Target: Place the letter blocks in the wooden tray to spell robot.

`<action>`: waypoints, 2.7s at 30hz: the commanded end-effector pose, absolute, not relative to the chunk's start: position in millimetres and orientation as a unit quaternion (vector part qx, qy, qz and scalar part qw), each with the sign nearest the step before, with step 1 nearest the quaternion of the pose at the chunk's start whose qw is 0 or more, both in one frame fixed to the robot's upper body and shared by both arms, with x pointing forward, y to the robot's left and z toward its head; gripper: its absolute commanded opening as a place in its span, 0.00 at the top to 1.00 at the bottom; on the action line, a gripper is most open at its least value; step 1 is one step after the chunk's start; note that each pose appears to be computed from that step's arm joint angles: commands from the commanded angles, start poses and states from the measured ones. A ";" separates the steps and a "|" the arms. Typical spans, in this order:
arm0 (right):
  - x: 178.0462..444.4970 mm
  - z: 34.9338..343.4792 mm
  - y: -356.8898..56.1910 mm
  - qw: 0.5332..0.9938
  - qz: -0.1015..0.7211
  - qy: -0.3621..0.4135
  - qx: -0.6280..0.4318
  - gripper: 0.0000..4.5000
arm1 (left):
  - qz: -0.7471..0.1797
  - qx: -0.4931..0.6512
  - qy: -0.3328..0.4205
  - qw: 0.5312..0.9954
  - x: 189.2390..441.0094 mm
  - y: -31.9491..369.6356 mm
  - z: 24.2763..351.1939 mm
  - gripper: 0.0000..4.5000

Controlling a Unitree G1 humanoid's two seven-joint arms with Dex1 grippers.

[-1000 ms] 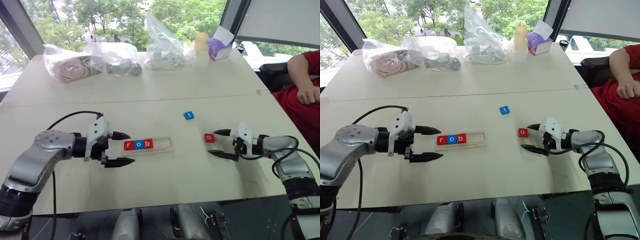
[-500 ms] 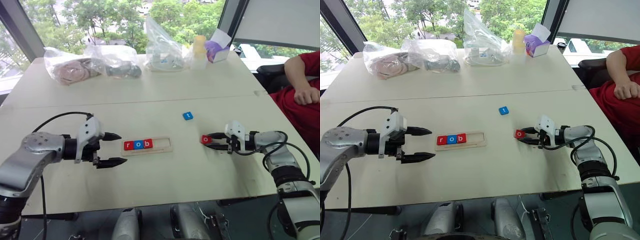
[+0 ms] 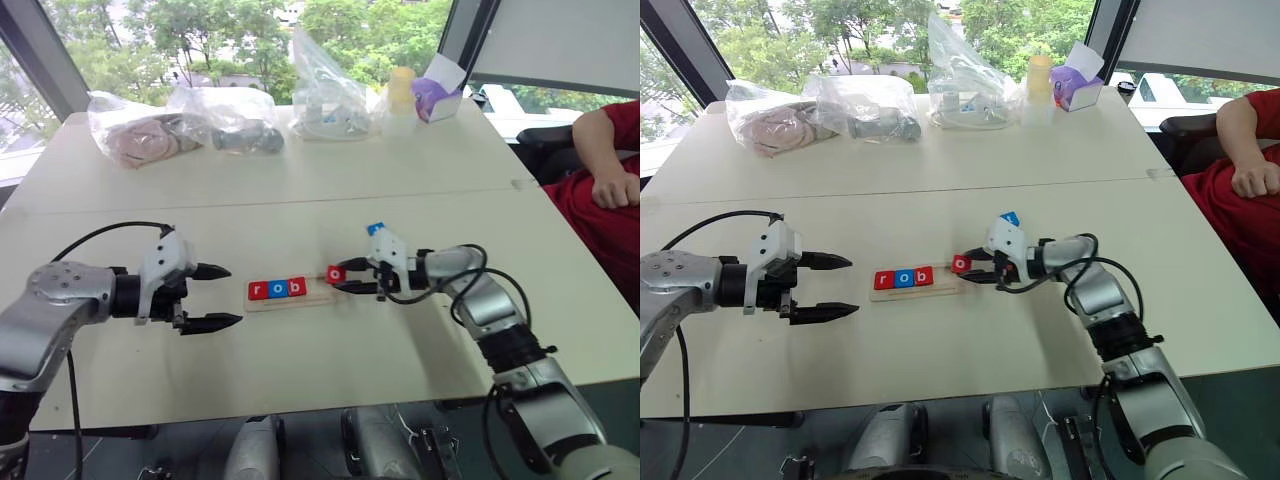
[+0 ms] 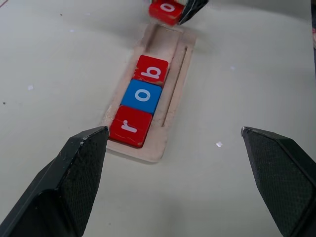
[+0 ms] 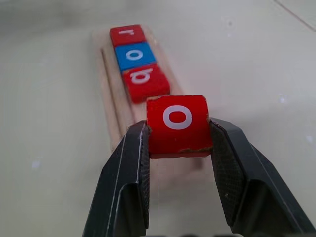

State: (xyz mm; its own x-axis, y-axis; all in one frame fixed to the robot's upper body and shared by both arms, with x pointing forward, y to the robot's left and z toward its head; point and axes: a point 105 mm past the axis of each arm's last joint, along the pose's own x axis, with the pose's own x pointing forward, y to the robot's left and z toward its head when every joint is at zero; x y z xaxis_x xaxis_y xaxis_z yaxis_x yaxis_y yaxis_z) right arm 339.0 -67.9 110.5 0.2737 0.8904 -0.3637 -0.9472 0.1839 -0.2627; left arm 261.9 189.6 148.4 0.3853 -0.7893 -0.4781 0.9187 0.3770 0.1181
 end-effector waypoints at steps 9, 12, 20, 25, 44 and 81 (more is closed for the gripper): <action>337.7 113.1 -44.0 0.734 0.632 0.061 -0.241 0.74 | -0.516 0.186 0.146 0.823 258.5 179.5 150.5 0.00; 336.6 110.0 -41.5 0.725 0.639 0.063 -0.249 0.74 | -0.512 0.187 0.147 0.825 257.7 180.1 149.3 0.00; 339.1 102.3 -38.3 0.721 0.640 0.067 -0.257 0.74 | -0.507 0.189 0.148 0.828 257.5 179.4 148.7 0.00; 340.6 100.0 -38.0 0.721 0.639 0.069 -0.259 0.74 | -0.511 0.191 0.148 0.825 256.2 176.8 147.8 0.00; 337.1 100.7 -40.7 0.706 0.651 0.065 -0.270 0.74 | -0.509 0.188 0.141 0.828 261.1 172.2 146.9 0.00; 391.3 146.3 -141.9 0.960 0.242 0.107 -0.093 0.01 | -0.521 0.123 0.043 0.843 282.1 133.1 180.2 0.00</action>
State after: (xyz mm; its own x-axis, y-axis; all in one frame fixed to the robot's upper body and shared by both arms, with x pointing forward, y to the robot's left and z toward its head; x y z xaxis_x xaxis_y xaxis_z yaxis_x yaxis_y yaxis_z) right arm 389.9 -143.1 144.4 0.8321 0.5001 -0.2397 -0.5356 0.8368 -0.1136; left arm 280.4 138.6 178.3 0.4669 -0.8598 -0.2067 0.8838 0.4452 0.1441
